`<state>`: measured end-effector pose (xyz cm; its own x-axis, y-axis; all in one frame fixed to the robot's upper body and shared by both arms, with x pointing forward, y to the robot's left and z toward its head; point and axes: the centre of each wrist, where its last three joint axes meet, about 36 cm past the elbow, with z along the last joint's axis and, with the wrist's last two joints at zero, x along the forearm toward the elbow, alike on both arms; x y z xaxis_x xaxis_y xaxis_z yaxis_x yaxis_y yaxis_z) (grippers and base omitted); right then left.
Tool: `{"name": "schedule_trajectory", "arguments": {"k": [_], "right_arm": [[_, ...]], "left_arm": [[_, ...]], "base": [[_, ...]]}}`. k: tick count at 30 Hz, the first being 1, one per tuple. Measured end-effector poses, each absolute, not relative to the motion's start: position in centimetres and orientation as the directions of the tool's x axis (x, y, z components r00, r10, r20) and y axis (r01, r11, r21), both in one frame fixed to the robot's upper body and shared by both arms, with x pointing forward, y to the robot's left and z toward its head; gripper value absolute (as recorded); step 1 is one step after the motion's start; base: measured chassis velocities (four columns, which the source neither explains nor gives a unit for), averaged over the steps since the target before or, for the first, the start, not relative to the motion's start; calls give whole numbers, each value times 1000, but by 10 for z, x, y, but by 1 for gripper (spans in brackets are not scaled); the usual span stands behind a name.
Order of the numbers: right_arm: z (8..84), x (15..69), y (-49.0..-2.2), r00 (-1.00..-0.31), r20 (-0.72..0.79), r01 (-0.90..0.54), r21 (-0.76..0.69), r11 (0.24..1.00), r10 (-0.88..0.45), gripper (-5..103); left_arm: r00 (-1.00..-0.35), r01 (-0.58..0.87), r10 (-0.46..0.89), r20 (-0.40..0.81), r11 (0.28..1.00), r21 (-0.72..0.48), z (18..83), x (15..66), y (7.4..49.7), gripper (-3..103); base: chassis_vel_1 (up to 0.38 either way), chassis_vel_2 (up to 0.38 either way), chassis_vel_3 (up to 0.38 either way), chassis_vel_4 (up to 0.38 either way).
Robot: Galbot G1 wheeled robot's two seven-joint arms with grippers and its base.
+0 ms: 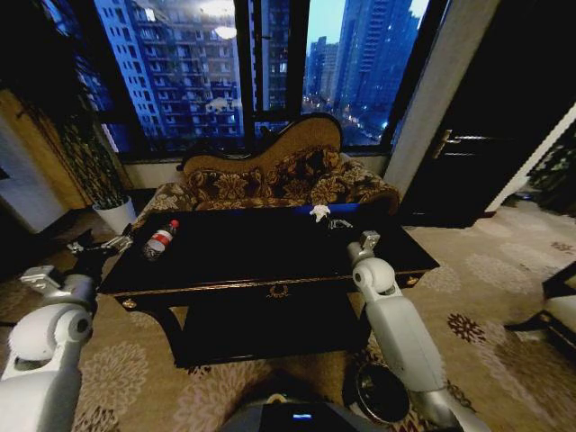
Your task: Move to the front of the table and place the trash on the table into the trash bin.
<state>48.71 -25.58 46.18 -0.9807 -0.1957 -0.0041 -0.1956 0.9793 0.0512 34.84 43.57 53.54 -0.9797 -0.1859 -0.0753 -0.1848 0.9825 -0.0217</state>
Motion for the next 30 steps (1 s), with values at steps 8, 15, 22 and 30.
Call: {"name": "schedule_trajectory", "arguments": {"k": [8, 15, 22, 30], "right_arm": [[463, 476, -257, -982, -11, -191, 37, 981, -190, 0], [465, 471, -258, -982, -13, -190, 35, 981, -190, 0], [464, 468, -260, -983, -11, -184, 35, 982, -184, 0], [463, 463, -260, -983, -7, -184, 35, 982, -184, 0]], "left_arm": [[-981, -174, -175, -82, 985, -14, 539, 350, 437, 100], [-983, -167, -167, -82, 986, -11, 540, 350, 437, 100], [-983, -162, -162, -80, 987, -9, 540, 350, 437, 100], [-984, -162, -162, -79, 987, -8, 540, 349, 438, 100]], "base": [[0, 0, 0, 0], [16, -9, -15, 14], [120, -111, -111, 119], [152, -152, -145, 141]]}}
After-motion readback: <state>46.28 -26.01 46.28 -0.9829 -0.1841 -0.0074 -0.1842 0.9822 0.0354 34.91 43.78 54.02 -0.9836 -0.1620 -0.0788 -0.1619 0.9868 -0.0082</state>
